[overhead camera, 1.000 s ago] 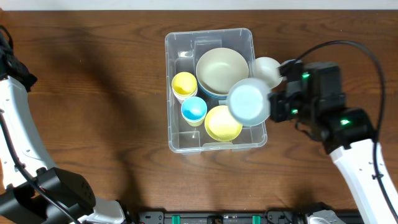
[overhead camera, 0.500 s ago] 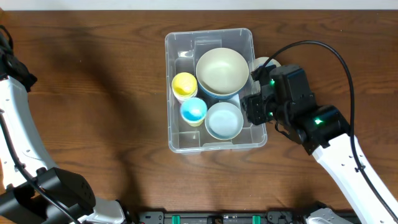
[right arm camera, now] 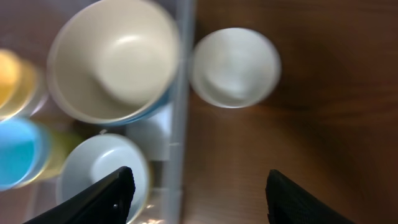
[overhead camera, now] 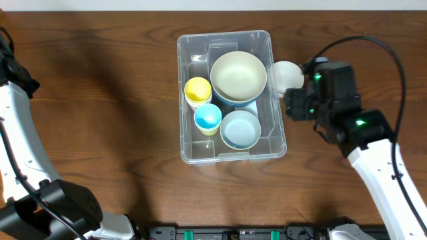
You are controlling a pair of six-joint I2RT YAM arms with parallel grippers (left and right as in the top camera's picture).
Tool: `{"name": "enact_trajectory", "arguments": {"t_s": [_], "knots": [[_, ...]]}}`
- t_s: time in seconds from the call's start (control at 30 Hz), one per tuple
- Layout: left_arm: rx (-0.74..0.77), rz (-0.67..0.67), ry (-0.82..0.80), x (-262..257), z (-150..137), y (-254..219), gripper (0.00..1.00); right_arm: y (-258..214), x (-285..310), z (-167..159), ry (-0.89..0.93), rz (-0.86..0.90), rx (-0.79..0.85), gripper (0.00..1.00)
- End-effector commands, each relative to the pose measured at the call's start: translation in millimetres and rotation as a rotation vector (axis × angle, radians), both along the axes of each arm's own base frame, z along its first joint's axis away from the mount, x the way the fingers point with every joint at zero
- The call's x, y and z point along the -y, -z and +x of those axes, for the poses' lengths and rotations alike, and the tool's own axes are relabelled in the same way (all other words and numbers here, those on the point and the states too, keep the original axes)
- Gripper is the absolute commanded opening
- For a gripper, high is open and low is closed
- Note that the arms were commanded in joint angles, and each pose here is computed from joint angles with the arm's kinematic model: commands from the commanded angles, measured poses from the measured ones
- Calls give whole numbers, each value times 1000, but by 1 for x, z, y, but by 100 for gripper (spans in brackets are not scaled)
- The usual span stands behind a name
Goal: Pack container
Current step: 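Release the grey bowl and move the right gripper to the white bowl, then grasp the white bowl with the right gripper and lift it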
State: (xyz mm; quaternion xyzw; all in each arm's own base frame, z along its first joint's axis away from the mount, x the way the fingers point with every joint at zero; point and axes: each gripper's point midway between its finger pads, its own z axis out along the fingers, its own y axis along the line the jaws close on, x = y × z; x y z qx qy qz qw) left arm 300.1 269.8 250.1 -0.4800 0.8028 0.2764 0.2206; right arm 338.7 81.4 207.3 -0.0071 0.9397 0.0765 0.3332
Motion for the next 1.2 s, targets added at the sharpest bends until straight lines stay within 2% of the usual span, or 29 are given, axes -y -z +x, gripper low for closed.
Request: {"name": "enact_trajectory", "arguments": {"t_s": [0.0,0.17,0.43,0.67,0.83,1.17], "knots": [[-17,13,-8,-4,-2,0,98,-5,24,13,93,3,17,69],[-17,13,-8,-4,-2,0,98,18,39,32,142,-5,-20,69],[-17,13,-8,-4,-2,0,98,81,50,82,189,-32,-68,70],[-17,13,-8,-4,-2,0,98,120,87,105,347,64,-101,71],[-17,13,-8,-4,-2,0,98,144,81,117,235,198,-123,71],[-17,13,-8,-4,-2,0,98,191,75,113,114,144,-197,71]]}}
